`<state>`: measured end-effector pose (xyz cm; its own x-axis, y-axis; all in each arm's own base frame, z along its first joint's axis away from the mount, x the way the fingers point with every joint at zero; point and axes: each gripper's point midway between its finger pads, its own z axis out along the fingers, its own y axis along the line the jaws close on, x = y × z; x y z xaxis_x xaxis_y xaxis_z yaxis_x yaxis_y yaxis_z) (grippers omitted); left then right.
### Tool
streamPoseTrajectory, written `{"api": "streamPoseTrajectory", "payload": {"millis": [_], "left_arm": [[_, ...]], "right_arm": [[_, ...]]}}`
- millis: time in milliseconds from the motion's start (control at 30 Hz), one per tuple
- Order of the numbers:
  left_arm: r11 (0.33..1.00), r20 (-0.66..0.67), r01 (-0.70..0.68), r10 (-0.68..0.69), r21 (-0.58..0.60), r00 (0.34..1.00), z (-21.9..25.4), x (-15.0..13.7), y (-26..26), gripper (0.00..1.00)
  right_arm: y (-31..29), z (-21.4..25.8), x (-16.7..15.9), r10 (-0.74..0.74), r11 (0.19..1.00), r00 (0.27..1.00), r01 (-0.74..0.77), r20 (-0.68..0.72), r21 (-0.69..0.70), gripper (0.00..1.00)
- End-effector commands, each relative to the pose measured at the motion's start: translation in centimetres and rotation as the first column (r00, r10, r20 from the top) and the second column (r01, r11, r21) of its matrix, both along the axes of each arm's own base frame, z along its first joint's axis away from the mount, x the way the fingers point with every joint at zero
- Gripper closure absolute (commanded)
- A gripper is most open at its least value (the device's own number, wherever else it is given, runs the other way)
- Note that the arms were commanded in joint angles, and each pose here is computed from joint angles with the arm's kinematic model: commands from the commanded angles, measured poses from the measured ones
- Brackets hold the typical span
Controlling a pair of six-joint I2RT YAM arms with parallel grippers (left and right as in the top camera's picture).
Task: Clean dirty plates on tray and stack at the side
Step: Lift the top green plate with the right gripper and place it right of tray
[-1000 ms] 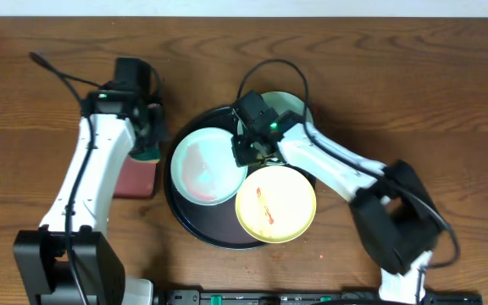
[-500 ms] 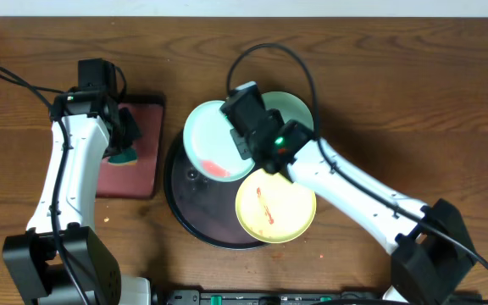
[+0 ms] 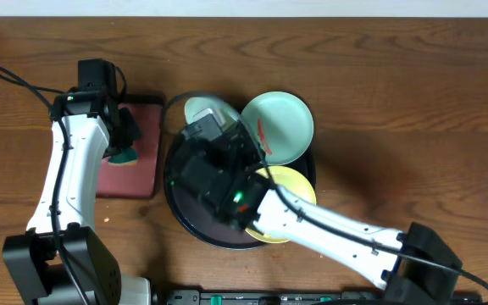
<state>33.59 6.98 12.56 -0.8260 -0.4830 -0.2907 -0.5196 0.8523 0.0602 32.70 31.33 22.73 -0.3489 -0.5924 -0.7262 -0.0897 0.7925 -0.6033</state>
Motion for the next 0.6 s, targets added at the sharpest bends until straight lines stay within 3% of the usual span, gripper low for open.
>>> {"api": "streamPoseTrajectory", "payload": {"millis": [0,267,433,567], "left_arm": [[1.000,0.015,0.010,-0.010,0.027,1.000,0.8,0.1,0.5,0.93],[1.000,0.014,0.010,-0.010,0.027,1.000,0.8,0.1,0.5,0.93],[1.000,0.014,0.010,-0.011,0.027,1.000,0.8,0.1,0.5,0.93],[1.000,0.014,0.011,-0.011,0.026,1.000,0.8,0.1,0.5,0.92]], "right_arm": [[-2.5,5.6,-0.9,-0.152,0.984,0.962,0.169,0.228,-0.059,0.99],[-1.0,5.7,-1.2,-0.095,0.991,0.974,0.111,0.208,-0.068,0.99],[0.3,2.3,-0.7,0.017,1.000,0.999,-0.016,0.047,-0.020,0.99],[0.8,-1.5,-0.5,0.089,0.992,0.985,-0.074,-0.149,0.107,0.99]]}}
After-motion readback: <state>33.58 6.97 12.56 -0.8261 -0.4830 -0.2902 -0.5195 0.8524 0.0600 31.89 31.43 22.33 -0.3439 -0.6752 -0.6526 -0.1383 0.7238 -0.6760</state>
